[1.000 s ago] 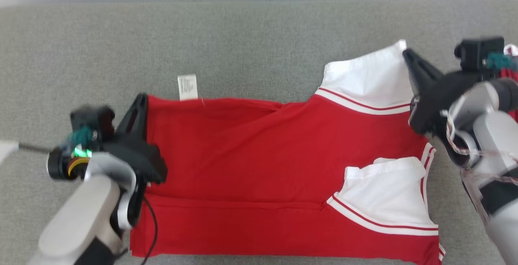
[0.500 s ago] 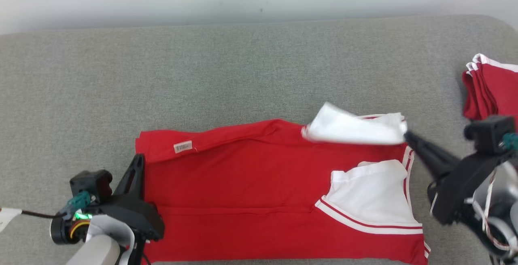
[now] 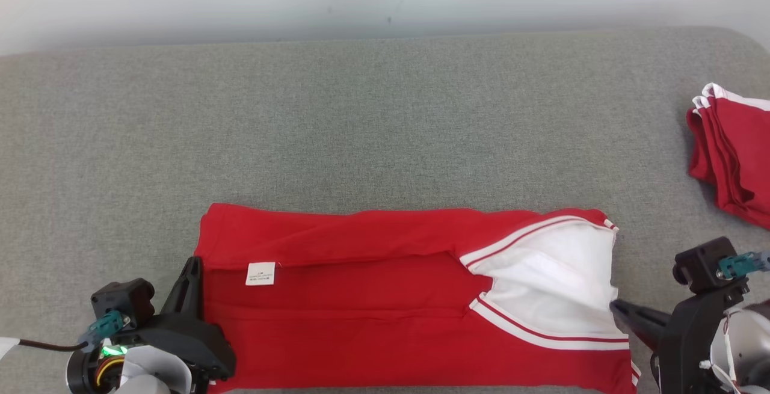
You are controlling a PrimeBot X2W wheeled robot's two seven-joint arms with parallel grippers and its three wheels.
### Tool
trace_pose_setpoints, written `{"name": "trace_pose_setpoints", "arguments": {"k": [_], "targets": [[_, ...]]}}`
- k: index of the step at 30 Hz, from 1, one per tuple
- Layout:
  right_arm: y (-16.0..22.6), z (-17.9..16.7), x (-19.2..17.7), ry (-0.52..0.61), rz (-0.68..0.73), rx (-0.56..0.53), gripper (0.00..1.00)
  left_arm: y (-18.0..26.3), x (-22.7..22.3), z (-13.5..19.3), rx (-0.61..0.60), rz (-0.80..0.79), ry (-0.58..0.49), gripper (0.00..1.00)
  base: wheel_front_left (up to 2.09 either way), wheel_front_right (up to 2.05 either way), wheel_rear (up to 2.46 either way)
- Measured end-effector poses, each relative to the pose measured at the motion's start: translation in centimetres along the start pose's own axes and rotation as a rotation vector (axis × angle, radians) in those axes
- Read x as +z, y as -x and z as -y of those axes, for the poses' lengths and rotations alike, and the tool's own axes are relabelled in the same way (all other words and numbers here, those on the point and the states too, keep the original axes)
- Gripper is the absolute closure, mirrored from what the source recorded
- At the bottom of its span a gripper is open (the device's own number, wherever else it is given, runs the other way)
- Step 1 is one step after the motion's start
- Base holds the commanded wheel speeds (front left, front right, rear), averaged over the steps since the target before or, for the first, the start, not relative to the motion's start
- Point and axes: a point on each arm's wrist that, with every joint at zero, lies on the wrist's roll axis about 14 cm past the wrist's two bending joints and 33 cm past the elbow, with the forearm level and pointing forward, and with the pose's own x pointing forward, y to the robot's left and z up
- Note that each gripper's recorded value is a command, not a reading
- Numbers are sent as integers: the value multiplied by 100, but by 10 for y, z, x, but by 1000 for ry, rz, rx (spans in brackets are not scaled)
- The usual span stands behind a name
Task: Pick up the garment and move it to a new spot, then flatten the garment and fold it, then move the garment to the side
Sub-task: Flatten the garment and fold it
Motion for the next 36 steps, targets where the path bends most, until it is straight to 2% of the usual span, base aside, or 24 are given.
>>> {"name": "trace_pose_setpoints", "arguments": {"k": [12, 16, 17, 18, 22, 26, 32, 36], "targets": [[9, -14, -27, -36, -122, 42, 100, 9, -6, -7, 29, -16, 10, 100, 0, 0, 0], [10, -12, -27, -56, -108, 29, 100, 13, -11, -9, 37, -24, 16, 100, 0, 0, 0], [10, -13, -32, -62, -125, 33, 72, 13, -9, -7, 30, -16, 11, 50, 0, 0, 0], [10, -15, -36, -76, -138, 39, 0, 14, -9, -7, 25, -14, 4, 0, 0, 0, 0], [11, -16, -42, -105, -152, 35, 0, 17, -6, -7, 22, 15, -19, 0, 0, 0, 0], [14, -19, -37, -134, -106, 36, 0, 25, 5, -8, 18, 74, -23, 0, 0, 0, 0], [17, -21, -3, -190, 116, 7, 0, 46, 74, 7, -39, 335, -31, 0, 0, 0, 0], [16, -19, 5, -266, 261, -51, 0, 78, 87, 13, -66, 435, -29, 0, 0, 0, 0]]}}
